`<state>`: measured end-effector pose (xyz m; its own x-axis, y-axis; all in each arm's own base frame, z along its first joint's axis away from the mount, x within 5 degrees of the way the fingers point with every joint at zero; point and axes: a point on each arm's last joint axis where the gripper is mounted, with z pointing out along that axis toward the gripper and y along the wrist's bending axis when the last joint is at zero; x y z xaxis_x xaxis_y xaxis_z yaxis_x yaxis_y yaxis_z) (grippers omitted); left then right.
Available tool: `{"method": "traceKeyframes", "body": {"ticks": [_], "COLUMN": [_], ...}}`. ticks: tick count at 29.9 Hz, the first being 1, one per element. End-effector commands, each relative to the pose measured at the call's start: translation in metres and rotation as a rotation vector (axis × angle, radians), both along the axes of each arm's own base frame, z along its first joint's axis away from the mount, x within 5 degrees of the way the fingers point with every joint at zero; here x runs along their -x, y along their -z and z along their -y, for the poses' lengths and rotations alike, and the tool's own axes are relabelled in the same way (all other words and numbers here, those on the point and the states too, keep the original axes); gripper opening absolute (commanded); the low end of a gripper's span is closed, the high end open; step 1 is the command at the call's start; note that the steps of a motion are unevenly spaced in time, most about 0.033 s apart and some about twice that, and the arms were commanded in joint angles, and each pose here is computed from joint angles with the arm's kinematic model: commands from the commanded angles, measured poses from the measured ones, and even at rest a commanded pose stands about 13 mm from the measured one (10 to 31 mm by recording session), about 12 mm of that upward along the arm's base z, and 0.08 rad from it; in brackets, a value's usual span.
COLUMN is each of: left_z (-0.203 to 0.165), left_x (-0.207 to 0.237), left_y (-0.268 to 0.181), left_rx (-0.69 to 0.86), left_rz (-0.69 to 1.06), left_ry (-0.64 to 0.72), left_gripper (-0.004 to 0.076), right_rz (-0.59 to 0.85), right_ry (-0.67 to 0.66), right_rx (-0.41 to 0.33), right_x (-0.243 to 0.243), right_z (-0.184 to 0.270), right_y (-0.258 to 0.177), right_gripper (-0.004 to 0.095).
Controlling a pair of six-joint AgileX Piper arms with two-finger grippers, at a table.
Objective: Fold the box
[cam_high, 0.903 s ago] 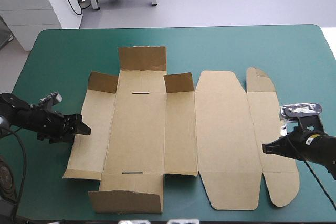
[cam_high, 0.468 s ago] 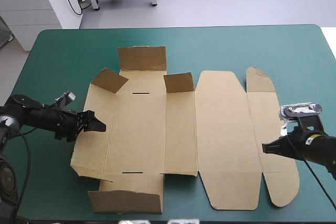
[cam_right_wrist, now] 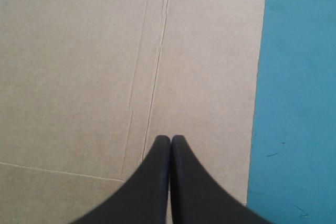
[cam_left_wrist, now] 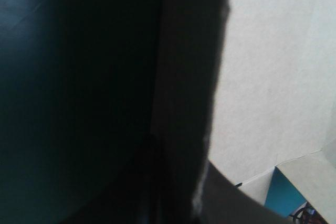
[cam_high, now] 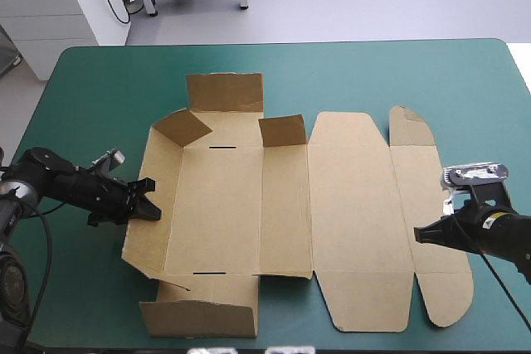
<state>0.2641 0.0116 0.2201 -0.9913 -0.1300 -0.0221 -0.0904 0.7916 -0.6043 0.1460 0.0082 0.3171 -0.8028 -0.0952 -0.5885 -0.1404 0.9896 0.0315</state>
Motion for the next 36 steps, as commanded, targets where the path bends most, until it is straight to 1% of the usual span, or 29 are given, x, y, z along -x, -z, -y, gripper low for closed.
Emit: {"method": "traceKeyframes", "body": {"ticks": [1, 5, 7, 9, 12, 15, 18, 20, 23, 25, 29, 32, 34, 36], "left_z": [0.010, 0.014, 0.016, 0.017, 0.023, 0.038, 0.058, 0.067, 0.086, 0.100, 0.126, 0.144, 0.154, 0.161], "left_x": [0.008, 0.008, 0.006, 0.002, -0.008, -0.021, -0.036, -0.046, -0.060, -0.069, -0.084, -0.090, -0.090, -0.092], "left_y": [-0.015, -0.015, -0.019, -0.024, -0.040, -0.068, -0.095, -0.111, -0.131, -0.142, -0.151, -0.150, -0.150, -0.149], "left_rx": [0.037, 0.027, -0.003, -0.085, -0.264, -0.360, -0.376, -0.415, -0.500, -0.512, -0.548, -0.613, -0.707, -0.867], "left_rz": [-0.046, -0.054, -0.043, -0.037, -0.001, 0.101, 0.223, 0.295, 0.399, 0.460, 0.581, 0.669, 0.706, 0.721], "left_ry": [0.051, 0.068, 0.092, 0.134, 0.209, 0.257, 0.308, 0.338, 0.409, 0.444, 0.611, 0.807, 0.920, 0.986], "left_gripper": [-0.0008, -0.0008, -0.0008, -0.0008, -0.0008, -0.0008, -0.0008, -0.0008, -0.0008, -0.0008, -0.0008, -0.0008, -0.0008, -0.0008], "right_rz": [0.076, 0.076, 0.077, 0.077, 0.077, 0.079, 0.080, 0.080, 0.070, 0.065, 0.063, 0.054, 0.051, 0.051], "right_ry": [0.002, -0.002, -0.007, -0.007, -0.007, -0.006, -0.001, -0.001, -0.009, -0.010, -0.010, -0.012, -0.012, -0.012], "right_rx": [0.002, 0.005, 0.009, 0.009, 0.009, 0.009, -0.016, -0.028, -0.025, -0.025, -0.025, -0.025, -0.025, -0.025], "right_x": [-0.002, -0.002, -0.002, -0.002, -0.002, -0.002, -0.003, -0.003, -0.002, -0.001, -0.001, -0.001, 0.000, 0.000], "right_z": [0.001, 0.001, 0.001, 0.001, 0.001, 0.001, -0.001, -0.001, -0.002, -0.002, -0.002, -0.002, -0.002, -0.002], "right_y": [-0.012, -0.012, -0.012, -0.012, -0.012, -0.012, -0.012, -0.012, -0.012, -0.011, -0.011, -0.011, -0.010, -0.010], "right_gripper": [-0.0019, -0.0020, -0.0019, -0.0019, -0.0019, -0.0019, -0.0019, -0.0019, -0.0019, -0.0019, -0.0019, -0.0019, -0.0019, -0.0019]}}
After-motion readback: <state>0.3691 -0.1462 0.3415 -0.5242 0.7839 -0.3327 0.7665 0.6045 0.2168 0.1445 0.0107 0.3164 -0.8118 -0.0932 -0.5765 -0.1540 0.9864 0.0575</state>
